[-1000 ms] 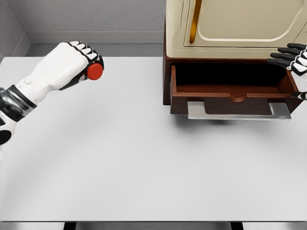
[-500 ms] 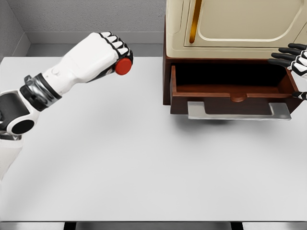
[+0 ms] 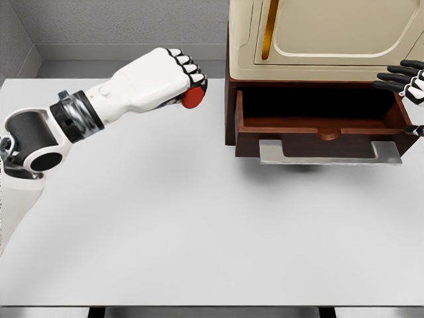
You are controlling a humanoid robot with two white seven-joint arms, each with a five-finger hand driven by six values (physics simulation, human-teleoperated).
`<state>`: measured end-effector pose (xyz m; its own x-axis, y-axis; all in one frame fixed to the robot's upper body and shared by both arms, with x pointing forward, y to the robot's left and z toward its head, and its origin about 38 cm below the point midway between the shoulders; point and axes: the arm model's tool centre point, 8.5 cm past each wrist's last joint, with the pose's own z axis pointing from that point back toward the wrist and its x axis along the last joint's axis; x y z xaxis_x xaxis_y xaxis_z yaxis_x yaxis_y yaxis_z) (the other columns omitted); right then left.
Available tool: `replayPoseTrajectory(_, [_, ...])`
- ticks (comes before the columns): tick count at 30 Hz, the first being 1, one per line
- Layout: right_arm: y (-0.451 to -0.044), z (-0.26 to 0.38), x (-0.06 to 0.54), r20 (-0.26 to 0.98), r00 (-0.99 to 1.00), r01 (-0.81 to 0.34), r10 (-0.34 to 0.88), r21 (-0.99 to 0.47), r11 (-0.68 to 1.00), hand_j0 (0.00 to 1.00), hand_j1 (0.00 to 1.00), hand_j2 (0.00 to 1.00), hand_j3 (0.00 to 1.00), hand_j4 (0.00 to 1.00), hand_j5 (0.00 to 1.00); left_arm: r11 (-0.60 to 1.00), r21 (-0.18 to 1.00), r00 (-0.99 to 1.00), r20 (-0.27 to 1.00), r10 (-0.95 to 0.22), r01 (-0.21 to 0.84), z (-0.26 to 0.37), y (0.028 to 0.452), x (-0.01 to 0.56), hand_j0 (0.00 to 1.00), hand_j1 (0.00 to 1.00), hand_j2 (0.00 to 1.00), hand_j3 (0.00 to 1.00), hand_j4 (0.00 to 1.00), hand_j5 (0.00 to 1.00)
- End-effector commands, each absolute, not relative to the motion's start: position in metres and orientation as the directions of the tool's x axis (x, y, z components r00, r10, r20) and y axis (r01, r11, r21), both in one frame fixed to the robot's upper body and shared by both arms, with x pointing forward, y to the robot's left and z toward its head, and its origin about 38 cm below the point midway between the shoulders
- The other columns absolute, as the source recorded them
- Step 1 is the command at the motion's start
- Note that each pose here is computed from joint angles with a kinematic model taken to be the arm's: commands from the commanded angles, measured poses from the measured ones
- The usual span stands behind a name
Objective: Put the switch into the drawer with left arm, and close the drawer with right arm
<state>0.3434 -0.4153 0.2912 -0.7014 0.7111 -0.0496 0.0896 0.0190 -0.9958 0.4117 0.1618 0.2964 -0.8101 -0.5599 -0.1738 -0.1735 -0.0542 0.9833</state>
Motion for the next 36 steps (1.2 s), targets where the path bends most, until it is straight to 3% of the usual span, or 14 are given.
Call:
replayPoseTrajectory(1, [-0.416, 0.292, 0.343, -0.047, -0.701, 0.09, 0.712, -0.996, 0.022, 1.0, 1.0, 1.0, 1.0, 1.0, 1.0, -0.058, 0.988, -0.819, -0.149, -0.554, -0.141, 0.292, 0.154, 0.412, 0.25, 0.25, 0.25, 0.25, 0.25, 0.25])
replayPoseTrajectory(11, [-0.421, 0.29, 0.345, -0.047, -0.689, 0.086, 0.723, -0.996, 0.017, 1.0, 1.0, 1.0, 1.0, 1.0, 1.0, -0.089, 0.989, -0.862, -0.149, -0.485, -0.121, 0.306, 0.105, 0.412, 0.25, 0.25, 0.25, 0.25, 0.25, 0.25])
replayPoseTrajectory(17, [-0.421, 0.29, 0.345, -0.047, -0.689, 0.086, 0.723, -0.996, 0.017, 1.0, 1.0, 1.0, 1.0, 1.0, 1.0, -0.064, 0.987, -0.869, -0.159, -0.468, -0.147, 0.32, 0.092, 0.414, 0.25, 0.25, 0.25, 0.25, 0.25, 0.25])
replayPoseTrajectory(36, [-0.423, 0.289, 0.345, -0.046, -0.684, 0.085, 0.728, -0.996, 0.017, 1.0, 1.0, 1.0, 1.0, 1.0, 1.0, -0.058, 0.995, -0.908, -0.103, -0.405, -0.087, 0.313, 0.032, 0.43, 0.25, 0.25, 0.25, 0.25, 0.25, 0.25])
